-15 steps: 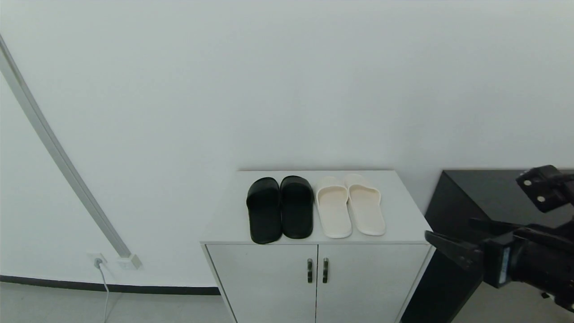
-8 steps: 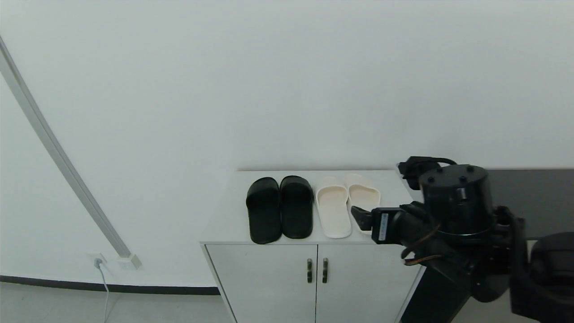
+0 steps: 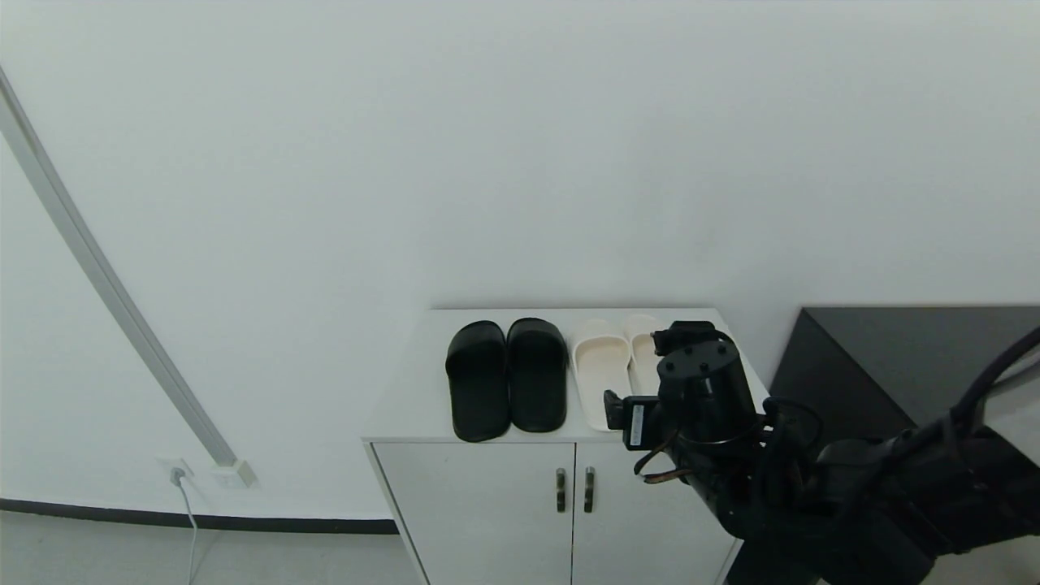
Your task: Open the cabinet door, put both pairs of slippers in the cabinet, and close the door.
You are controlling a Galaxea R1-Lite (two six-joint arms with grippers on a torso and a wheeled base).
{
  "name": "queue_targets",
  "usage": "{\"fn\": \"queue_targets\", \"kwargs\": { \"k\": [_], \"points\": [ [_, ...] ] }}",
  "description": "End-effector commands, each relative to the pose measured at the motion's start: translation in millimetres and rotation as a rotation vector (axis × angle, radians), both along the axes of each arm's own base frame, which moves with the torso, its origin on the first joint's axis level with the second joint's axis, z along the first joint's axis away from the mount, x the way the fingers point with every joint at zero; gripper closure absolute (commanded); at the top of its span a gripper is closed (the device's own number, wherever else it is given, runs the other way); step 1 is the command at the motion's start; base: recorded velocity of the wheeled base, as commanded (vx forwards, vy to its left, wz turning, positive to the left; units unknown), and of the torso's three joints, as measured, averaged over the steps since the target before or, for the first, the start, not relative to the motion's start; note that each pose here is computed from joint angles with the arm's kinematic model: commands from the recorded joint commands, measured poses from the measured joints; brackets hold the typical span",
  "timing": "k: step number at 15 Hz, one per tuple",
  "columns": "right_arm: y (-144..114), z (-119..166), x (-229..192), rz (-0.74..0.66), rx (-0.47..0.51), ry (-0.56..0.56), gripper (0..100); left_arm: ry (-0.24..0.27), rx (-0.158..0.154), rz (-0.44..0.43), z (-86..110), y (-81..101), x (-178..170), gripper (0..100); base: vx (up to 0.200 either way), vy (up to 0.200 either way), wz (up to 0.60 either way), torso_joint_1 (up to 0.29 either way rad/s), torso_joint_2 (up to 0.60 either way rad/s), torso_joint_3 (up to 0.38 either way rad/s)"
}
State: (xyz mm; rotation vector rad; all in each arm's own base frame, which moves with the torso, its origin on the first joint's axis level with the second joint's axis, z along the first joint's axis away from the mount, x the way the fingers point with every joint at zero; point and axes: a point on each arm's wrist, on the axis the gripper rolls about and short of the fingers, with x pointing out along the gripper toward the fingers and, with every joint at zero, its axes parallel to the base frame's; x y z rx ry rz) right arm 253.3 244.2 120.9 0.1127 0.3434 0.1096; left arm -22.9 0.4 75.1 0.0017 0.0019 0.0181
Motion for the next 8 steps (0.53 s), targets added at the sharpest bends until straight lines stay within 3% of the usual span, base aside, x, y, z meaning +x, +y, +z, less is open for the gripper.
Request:
{"fn": "queue_targets", "kwargs": {
  "k": [1,8],
  "points": [
    [2,-23,16,-0.026,-0.019,0.016,0,0.001,0.000,0.000,0.0,0.0,0,100,0.000,0.000,0.00,0.000,0.00,0.000],
    [13,-46,78,-0.081,-0.049,-0.027,0,0.001,-0.002,-0.001,0.0,0.0,0,100,0.000,0.000,0.00,0.000,0.00,0.000]
  ]
}}
